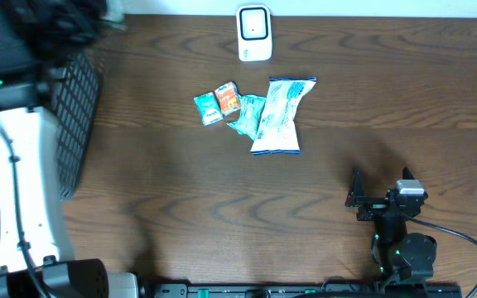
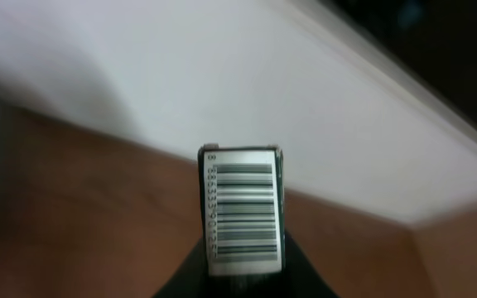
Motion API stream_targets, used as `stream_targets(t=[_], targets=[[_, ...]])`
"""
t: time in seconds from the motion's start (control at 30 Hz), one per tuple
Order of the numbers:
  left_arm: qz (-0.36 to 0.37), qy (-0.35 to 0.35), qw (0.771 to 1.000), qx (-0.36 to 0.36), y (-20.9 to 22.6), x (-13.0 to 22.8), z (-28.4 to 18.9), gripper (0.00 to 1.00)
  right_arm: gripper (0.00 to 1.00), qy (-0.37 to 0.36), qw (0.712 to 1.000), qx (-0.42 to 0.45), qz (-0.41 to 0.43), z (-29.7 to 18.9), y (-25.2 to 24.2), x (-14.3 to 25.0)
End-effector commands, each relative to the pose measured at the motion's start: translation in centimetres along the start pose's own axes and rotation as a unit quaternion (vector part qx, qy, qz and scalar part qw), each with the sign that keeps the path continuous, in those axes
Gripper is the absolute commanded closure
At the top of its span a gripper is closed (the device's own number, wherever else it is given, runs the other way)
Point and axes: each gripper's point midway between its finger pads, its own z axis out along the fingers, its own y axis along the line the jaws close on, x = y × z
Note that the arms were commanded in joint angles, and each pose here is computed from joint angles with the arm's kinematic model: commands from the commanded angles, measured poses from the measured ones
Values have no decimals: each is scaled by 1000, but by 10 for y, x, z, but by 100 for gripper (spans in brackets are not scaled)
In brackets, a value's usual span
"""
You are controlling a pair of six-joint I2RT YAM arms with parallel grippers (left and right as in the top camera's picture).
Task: Scan the item barcode
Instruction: 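Carry the item to the scanner and release it on the pile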
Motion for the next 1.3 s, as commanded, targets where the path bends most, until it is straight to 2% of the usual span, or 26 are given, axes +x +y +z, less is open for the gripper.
stream_targets(t=[0.0, 0.2, 0.47, 0.53, 0.67, 0.73, 0.77, 0.87, 0.93, 0.97, 1.13, 1.27], targets=[[3, 70, 998, -6, -33, 51, 37, 92, 1, 1, 1000, 5, -4, 0, -2, 1], [47, 144, 981, -119, -25, 134, 100, 92, 1, 1, 1000, 5, -4, 0, -2, 1], [72, 219, 968, -99, -32, 236, 195, 92, 1, 1, 1000, 5, -4, 0, -2, 1], [66, 227, 967, -98, -30, 254, 210, 85, 1, 2, 1000, 5, -4, 0, -2, 1], [41, 240, 965, -101, -26, 285, 231, 84, 1, 1, 1000, 5, -4, 0, -2, 1], [34, 243, 964, -99, -28, 292, 235, 83, 1, 1, 1000, 5, -4, 0, -2, 1], [36, 248, 963, -96, -32, 298, 235, 53, 1, 1, 1000, 5, -4, 0, -2, 1], [35, 250, 963, -97, -32, 298, 233, 50, 1, 1, 1000, 5, -4, 0, -2, 1], [37, 251, 962, -99, -33, 296, 230, 34, 1, 1, 1000, 5, -4, 0, -2, 1], [43, 251, 962, -97, -35, 293, 227, 23, 1, 1, 1000, 5, -4, 0, -2, 1], [118, 254, 957, -80, -50, 269, 197, 17, 1, 1, 1000, 5, -4, 0, -2, 1], [126, 232, 956, -131, -44, 231, 152, 17, 1, 1, 1000, 5, -4, 0, -2, 1]])
